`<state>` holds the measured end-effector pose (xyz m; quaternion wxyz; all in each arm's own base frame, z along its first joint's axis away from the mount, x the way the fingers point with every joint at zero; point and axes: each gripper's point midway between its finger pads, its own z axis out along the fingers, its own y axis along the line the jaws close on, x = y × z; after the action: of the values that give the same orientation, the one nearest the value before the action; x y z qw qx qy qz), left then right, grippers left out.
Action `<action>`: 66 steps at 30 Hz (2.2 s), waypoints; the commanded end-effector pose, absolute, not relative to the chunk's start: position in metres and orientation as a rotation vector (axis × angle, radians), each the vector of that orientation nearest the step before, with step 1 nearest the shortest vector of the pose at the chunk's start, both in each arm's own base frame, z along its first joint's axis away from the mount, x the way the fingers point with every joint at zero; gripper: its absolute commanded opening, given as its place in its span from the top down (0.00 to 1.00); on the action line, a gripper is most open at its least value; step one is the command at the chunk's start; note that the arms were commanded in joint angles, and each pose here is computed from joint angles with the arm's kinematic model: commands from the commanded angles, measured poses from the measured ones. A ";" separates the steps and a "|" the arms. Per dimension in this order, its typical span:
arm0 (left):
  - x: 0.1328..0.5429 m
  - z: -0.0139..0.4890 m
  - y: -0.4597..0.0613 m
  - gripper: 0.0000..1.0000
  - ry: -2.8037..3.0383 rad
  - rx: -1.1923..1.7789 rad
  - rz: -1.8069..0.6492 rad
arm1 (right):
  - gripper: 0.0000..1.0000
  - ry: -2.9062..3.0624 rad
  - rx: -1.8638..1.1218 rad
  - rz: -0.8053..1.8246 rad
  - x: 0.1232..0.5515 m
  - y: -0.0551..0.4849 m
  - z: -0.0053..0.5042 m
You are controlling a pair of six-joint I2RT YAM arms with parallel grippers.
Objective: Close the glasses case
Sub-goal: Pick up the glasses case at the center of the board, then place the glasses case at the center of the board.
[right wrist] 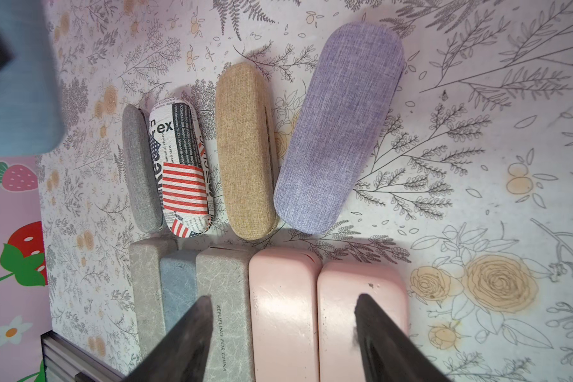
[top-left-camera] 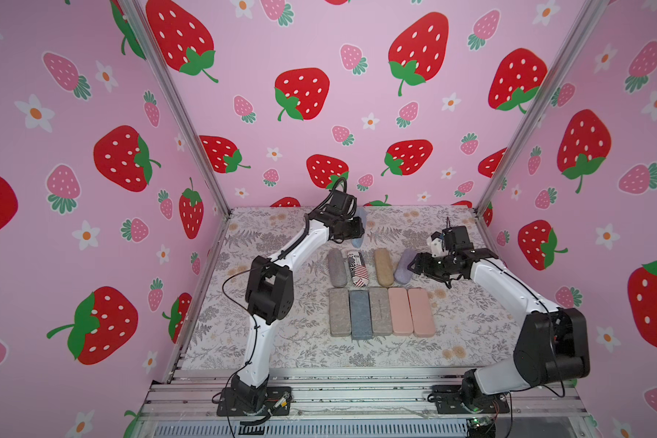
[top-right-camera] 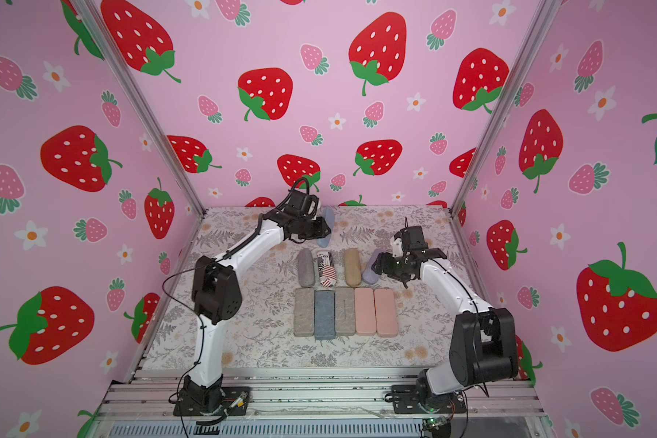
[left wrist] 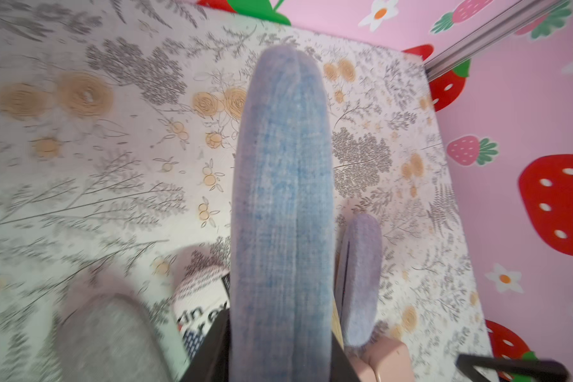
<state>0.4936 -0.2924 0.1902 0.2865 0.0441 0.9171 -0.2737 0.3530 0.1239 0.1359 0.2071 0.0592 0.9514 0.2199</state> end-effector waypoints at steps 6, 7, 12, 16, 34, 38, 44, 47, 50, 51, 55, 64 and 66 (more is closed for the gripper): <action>0.442 0.182 -0.202 0.70 2.399 -0.036 -0.797 | 0.31 2.671 0.184 0.621 0.351 0.129 0.138; 0.436 0.176 -0.195 0.70 2.405 -0.048 -0.792 | 0.31 2.673 0.182 0.619 0.351 0.130 0.138; 0.413 0.143 -0.174 0.69 2.432 -0.084 -0.787 | 0.31 2.704 0.159 0.601 0.345 0.137 0.134; 0.407 0.122 -0.170 0.69 2.443 -0.123 -0.839 | 0.30 2.713 0.152 0.598 0.340 0.142 0.132; 0.417 0.060 -0.174 0.65 2.535 -0.194 -0.855 | 0.30 2.726 0.134 0.573 0.331 0.143 0.134; 0.418 0.055 -0.174 0.60 2.547 -0.202 -0.856 | 0.30 2.725 0.136 0.573 0.331 0.143 0.134; 0.418 0.049 -0.174 0.51 2.560 -0.217 -0.857 | 0.30 2.725 0.130 0.587 0.333 0.146 0.135; 0.419 0.051 -0.173 0.50 2.554 -0.218 -0.845 | 0.30 2.725 0.124 0.591 0.333 0.148 0.136; 0.418 0.057 -0.169 0.49 2.549 -0.210 -0.820 | 0.30 2.728 0.118 0.594 0.334 0.150 0.135; 0.418 0.060 -0.168 0.49 2.547 -0.207 -0.812 | 0.30 2.727 0.117 0.596 0.334 0.151 0.136; 0.415 0.069 -0.163 0.49 2.543 -0.191 -0.770 | 0.30 2.727 0.104 0.598 0.334 0.155 0.137; 0.410 0.076 -0.146 0.49 2.552 -0.201 -0.686 | 0.30 2.721 0.086 0.597 0.336 0.160 0.141; 0.409 0.077 -0.144 0.49 2.553 -0.202 -0.677 | 0.30 2.721 0.082 0.597 0.336 0.161 0.141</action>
<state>0.4040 -0.1504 0.0651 0.2326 -0.0765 0.9342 -0.2594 0.3351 0.1586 0.1380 0.1808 0.0294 0.9598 0.2128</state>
